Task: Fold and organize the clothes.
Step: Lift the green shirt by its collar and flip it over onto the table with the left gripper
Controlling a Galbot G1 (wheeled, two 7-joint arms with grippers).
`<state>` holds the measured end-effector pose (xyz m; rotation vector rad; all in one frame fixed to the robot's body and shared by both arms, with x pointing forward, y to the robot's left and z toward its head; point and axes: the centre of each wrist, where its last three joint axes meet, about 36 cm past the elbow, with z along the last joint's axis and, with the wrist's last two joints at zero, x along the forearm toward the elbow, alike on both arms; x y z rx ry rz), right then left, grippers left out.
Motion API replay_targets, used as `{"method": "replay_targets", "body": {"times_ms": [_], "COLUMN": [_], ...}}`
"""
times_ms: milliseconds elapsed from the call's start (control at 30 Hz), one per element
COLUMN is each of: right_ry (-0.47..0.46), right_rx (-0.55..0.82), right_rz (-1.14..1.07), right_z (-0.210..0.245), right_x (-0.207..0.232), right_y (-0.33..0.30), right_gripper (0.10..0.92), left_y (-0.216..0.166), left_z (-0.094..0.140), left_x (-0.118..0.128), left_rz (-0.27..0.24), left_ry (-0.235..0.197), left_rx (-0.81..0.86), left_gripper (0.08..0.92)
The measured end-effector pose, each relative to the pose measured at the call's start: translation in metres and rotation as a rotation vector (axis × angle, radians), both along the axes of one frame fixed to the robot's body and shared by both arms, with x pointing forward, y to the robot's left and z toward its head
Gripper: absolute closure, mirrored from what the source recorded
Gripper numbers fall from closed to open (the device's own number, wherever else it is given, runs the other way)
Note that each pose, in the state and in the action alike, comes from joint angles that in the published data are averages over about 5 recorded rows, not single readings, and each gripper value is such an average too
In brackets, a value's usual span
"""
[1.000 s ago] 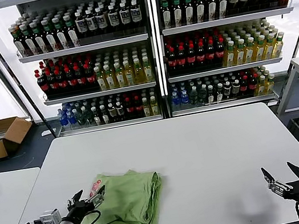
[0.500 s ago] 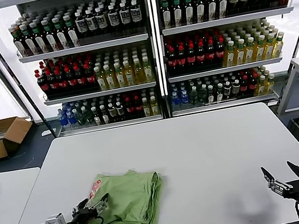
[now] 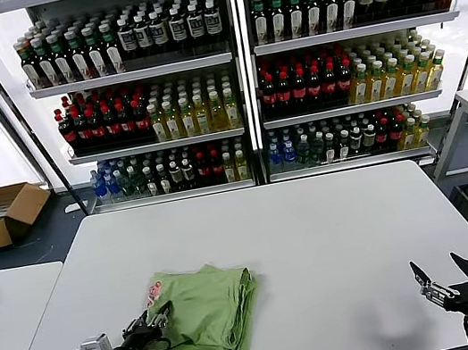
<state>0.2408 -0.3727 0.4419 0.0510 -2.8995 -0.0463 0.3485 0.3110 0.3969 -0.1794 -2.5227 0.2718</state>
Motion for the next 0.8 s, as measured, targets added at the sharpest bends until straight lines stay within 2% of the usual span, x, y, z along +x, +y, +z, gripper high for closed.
{"method": "replay_targets", "body": {"times_ms": [267, 367, 633, 800], "right_ry": [-0.008, -0.012, -0.026, -0.032], "right_rx": [0.004, 0.01, 0.031, 0.046], "right_rz": [0.004, 0.008, 0.014, 0.019], "right_z": [0.001, 0.003, 0.008, 0.008], "right_x": [0.002, 0.003, 0.008, 0.01], "right_y": [0.001, 0.002, 0.005, 0.008], "right_gripper": [0.2, 0.2, 0.2, 0.2], "left_y": [0.0, 0.0, 0.009, 0.04], "left_z": [0.0, 0.001, 0.013, 0.024], "left_x": [-0.005, -0.008, -0.016, -0.023], "left_rz": [0.031, 0.048, 0.111, 0.185], "left_ry": [-0.014, -0.026, -0.066, -0.081], "left_rx": [0.011, 0.015, 0.04, 0.078], "left_gripper": [0.827, 0.88, 0.89, 0.89]}}
